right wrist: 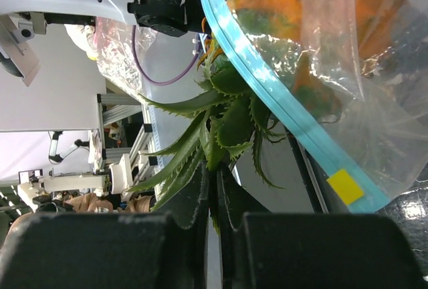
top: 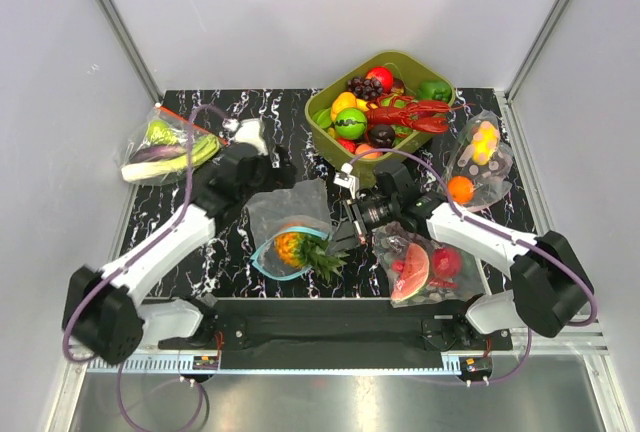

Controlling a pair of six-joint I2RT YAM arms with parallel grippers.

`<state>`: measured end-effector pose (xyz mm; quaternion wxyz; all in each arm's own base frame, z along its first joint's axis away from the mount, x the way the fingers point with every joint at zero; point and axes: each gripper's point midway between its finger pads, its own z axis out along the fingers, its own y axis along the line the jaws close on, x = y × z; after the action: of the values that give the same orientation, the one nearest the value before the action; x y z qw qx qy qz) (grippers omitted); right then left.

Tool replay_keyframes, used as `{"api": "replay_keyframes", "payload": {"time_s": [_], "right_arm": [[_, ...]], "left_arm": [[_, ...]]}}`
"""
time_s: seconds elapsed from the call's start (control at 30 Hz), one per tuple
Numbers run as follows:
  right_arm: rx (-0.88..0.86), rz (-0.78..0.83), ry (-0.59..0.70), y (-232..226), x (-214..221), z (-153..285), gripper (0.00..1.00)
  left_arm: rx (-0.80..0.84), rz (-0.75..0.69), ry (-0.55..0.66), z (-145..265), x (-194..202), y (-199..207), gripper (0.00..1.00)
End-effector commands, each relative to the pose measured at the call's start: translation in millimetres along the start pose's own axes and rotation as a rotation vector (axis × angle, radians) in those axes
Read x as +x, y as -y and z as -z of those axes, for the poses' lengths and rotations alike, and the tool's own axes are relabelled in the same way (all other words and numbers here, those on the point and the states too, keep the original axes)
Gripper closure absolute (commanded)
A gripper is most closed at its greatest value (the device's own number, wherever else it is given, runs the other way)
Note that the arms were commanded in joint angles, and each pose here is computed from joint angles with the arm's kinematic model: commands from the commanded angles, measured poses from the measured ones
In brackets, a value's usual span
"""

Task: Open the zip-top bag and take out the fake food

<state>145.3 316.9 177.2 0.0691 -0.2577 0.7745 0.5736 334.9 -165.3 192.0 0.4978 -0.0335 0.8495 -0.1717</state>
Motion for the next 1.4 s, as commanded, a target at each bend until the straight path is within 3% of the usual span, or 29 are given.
{"api": "replay_keyframes", "payload": {"time_s": [0.0,0.33,0.53,0.67,0.7,0.77,0.8,0.93,1.2,1.37], "right_arm": [[-0.004,0.054,0.014,2.8,-4.2,-3.4,1.00],[0.064,0.032,0.002,26.0,2.8,-7.6,1.00],[0.061,0.043,0.019,23.7,0.3,-6.8,1.00],[0.051,0.050,0.028,19.6,-1.3,-5.9,1.00],[0.048,0.049,0.033,17.8,-2.4,-5.4,1.00],[0.037,0.051,0.036,14.5,-2.6,-4.8,1.00],[0.032,0.047,0.041,11.5,-3.1,-3.8,1.00],[-0.006,0.066,0.058,-6.8,-5.0,2.6,1.00],[-0.058,0.164,0.114,-59.6,-3.8,29.8,1.00],[-0.037,0.180,0.136,-69.8,-1.0,39.4,1.00]], "left_arm": [[0.156,-0.082,-0.138,-7.5,20.1,49.5,0.07],[0.251,-0.218,-0.444,-25.3,85.4,74.5,0.07],[0.211,-0.256,-0.528,-27.9,120.1,61.4,0.09],[0.189,-0.261,-0.550,-35.2,134.4,53.9,0.35],[0.183,-0.263,-0.558,-37.9,138.6,52.1,0.48],[0.168,-0.267,-0.552,-44.2,140.6,49.8,0.62],[0.158,-0.269,-0.562,-47.8,145.0,47.6,0.76],[0.126,-0.287,-0.543,-61.2,143.7,45.3,0.99],[0.022,-0.316,-0.512,-75.4,150.4,21.9,1.00],[0.010,-0.286,-0.496,-75.6,160.0,15.5,1.00]]}}
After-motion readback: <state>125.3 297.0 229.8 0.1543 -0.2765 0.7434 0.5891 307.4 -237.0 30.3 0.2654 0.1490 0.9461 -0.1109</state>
